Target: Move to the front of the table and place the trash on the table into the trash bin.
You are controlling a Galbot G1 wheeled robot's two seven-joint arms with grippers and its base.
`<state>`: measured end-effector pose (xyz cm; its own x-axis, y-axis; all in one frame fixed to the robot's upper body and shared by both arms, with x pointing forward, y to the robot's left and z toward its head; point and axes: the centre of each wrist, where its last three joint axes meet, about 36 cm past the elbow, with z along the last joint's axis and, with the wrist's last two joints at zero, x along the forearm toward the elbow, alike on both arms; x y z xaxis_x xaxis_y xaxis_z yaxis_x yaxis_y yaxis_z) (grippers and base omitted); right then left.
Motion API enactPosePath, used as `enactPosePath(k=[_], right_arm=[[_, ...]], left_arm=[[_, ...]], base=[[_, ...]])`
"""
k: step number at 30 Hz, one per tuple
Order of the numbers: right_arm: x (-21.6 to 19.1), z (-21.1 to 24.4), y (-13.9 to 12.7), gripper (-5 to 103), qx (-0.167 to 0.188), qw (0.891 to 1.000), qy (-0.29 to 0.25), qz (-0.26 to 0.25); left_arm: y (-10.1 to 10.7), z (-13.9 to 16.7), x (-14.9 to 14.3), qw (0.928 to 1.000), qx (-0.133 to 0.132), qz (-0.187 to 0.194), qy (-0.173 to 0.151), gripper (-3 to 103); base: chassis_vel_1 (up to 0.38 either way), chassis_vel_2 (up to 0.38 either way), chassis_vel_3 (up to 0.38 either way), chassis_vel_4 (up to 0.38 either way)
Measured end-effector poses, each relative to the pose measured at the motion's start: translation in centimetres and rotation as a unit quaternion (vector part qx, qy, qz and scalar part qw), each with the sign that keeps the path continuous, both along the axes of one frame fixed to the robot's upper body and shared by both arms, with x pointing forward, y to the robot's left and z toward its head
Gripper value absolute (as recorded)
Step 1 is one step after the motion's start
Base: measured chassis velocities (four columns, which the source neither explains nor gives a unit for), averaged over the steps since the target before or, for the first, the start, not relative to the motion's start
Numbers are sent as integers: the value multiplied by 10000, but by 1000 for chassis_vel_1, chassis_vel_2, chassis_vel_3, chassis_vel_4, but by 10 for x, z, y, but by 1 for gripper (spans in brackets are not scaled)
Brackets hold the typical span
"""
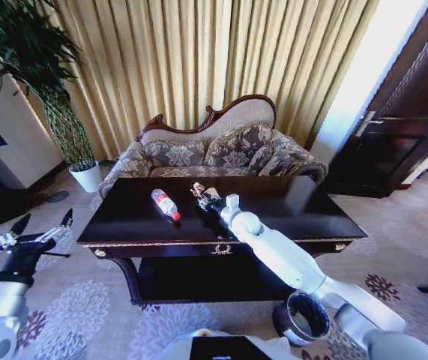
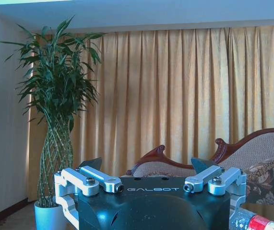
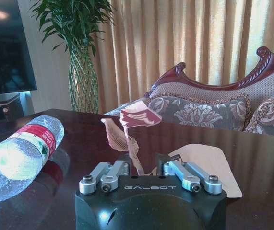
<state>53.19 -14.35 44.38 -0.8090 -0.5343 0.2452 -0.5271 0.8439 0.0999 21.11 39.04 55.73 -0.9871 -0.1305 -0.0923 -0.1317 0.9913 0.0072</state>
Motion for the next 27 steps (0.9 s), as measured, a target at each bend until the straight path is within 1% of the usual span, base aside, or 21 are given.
enactPosePath(k=[3,4,7,11,17,21,22,23,26,27], right_arm=[[0,0,-1,16,-5,10000,-2,-10],[0,0,-1,16,-5,10000,-2,-10],[-1,1,-3,2,-10,10000,-13,-15],[-2,4,-2,0,5,10000,-51,-65],[-7,13,-6,0,59,9998,-125,-161],[-18,31,-20,0,289,9984,-201,-443],[-18,31,-20,0,289,9984,-201,-443],[-23,38,-29,0,364,9974,-230,-569],[-30,48,-48,0,395,9958,-331,-757],[-30,48,-48,0,395,9958,-331,-757]], left_arm=[[-1,-1,0,10000,-27,-6,-6,100],[-1,-1,0,10000,-27,-6,-6,100],[-1,-1,0,10000,-39,-1,-7,100],[-1,-1,0,10000,-24,9,-8,100],[0,0,0,10000,-15,3,-21,100],[-1,0,1,10000,-27,-19,-43,100],[-1,0,1,10000,-27,-19,-43,100],[-2,-1,2,10000,-45,-29,-44,100],[-2,-2,2,10000,-63,-31,-53,100],[-2,-2,2,10000,-63,-31,-53,100]], base=[[0,0,0,0],[0,0,0,0],[0,0,0,0],[0,0,0,0],[0,0,0,0],[0,0,0,0],[0,0,0,0],[0,0,0,0],[0,0,0,0],[0,0,0,0]])
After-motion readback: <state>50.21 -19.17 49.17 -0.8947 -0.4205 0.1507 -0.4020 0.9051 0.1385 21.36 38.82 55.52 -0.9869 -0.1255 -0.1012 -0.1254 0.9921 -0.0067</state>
